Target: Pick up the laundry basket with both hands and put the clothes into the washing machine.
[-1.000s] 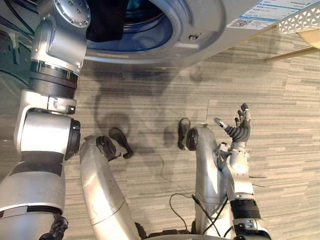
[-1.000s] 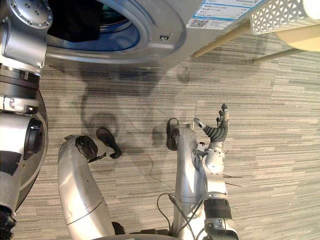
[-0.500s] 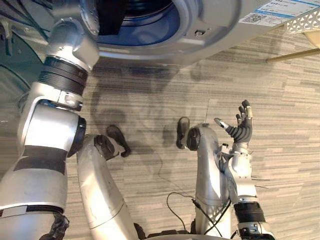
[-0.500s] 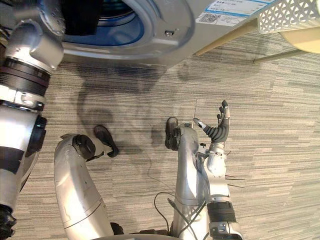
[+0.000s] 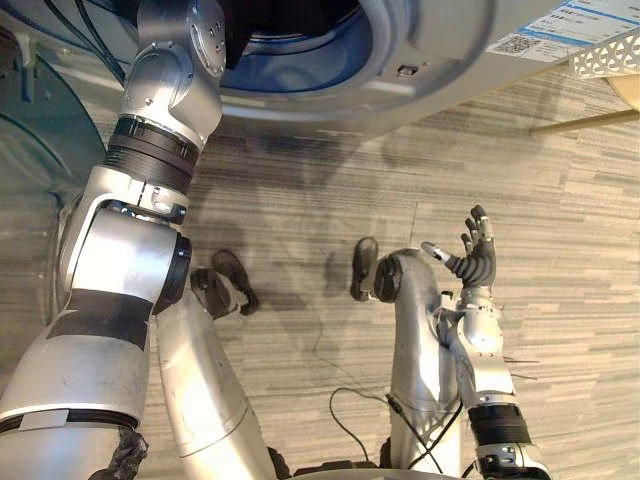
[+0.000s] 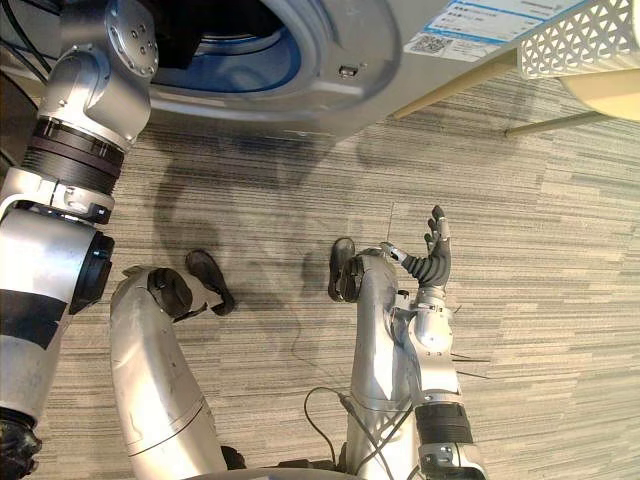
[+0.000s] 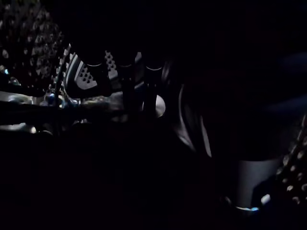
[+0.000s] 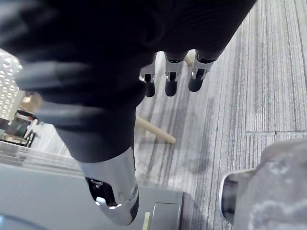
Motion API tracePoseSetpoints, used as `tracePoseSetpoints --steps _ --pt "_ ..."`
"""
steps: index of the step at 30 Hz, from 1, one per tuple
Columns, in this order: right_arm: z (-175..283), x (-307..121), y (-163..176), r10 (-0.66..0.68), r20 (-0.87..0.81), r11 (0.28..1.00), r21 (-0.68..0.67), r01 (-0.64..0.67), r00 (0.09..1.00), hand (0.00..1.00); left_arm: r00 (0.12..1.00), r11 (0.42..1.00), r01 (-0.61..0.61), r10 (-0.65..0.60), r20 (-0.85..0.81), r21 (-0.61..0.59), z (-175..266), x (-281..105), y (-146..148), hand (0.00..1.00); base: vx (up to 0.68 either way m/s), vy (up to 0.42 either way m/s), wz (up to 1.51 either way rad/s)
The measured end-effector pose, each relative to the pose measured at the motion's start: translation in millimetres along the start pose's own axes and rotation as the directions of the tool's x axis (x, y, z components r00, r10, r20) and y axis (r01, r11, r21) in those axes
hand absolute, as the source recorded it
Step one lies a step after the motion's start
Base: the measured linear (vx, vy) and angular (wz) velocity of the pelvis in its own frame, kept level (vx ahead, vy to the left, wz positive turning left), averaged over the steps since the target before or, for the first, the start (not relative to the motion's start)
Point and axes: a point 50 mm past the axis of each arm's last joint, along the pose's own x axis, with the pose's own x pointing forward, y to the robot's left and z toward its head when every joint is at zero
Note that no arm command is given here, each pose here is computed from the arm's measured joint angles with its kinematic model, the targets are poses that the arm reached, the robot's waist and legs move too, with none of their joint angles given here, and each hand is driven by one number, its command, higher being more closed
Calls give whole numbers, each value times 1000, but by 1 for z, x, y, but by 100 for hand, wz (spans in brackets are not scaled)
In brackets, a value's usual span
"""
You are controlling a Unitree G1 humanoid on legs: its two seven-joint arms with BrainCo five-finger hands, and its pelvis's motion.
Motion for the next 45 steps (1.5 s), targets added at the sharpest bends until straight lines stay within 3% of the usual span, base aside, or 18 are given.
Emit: tracePoseSetpoints --steps 7,9,12,15,18,20,22,23,26,27,29,30,32,35,40,45 --pt "-21 -11 3 1 -113 1000 -13 -3 994 0 991 988 48 -65 -118 -148 -20 -63 -31 0 11 -87 29" --pt "-24 -13 2 -2 -134 1000 -20 -1 991 0 975 969 76 -122 -188 -234 -27 -87 -43 0 32 -81 20" --pt "-27 -13 0 -8 -165 999 -41 1 986 0 914 893 128 -276 -298 -432 -34 -139 -70 0 31 -74 14" --pt "-33 -16 -2 -21 -212 998 -57 9 977 0 768 758 168 -502 -397 -631 -39 -215 -100 0 35 -84 17" --pt "-49 -28 -9 -27 -298 996 -92 -1 954 0 533 598 109 -710 -461 -794 -39 -309 -112 0 64 -89 22" --pt "-65 -41 -18 -47 -373 993 -119 2 927 0 404 522 45 -790 -462 -852 -35 -355 -110 0 134 -115 42" --pt "-85 -58 -28 -71 -461 988 -155 -2 884 0 268 494 4 -838 -475 -870 -35 -403 -103 0 152 -100 37" --pt "-91 -63 -30 -74 -486 987 -161 -6 871 0 225 492 3 -848 -479 -870 -36 -416 -101 0 141 -60 26" --pt "-116 -89 -38 -84 -602 982 -186 -37 794 0 -47 482 -25 -876 -480 -876 -38 -489 -85 0 228 -25 19" --pt "-118 -91 -39 -86 -611 981 -189 -39 787 0 -67 485 -24 -873 -482 -874 -38 -495 -84 0 155 25 -4" --pt "-133 -105 -43 -91 -681 977 -201 -66 727 0 -219 486 -9 -854 -472 -874 -35 -533 -73 0 169 50 -5" --pt "-134 -107 -43 -92 -688 977 -202 -68 720 0 -233 485 -6 -851 -471 -874 -35 -536 -72 0 203 80 -4" --pt "-146 -120 -49 -110 -740 974 -214 -76 664 0 -342 493 16 -815 -469 -870 -35 -562 -63 0 171 85 -13" --pt "-160 -134 -60 -154 -799 970 -233 -63 581 0 -421 489 49 -780 -462 -871 -37 -580 -55 0 141 67 -18" --pt "-169 -142 -75 -186 -840 964 -257 -71 511 0 -479 467 96 -752 -452 -879 -44 -595 -44 0 71 49 -30" --pt "-168 -133 -76 -186 -836 959 -269 -91 517 0 -446 464 115 -765 -463 -878 -51 -585 -51 0 -49 30 -25"
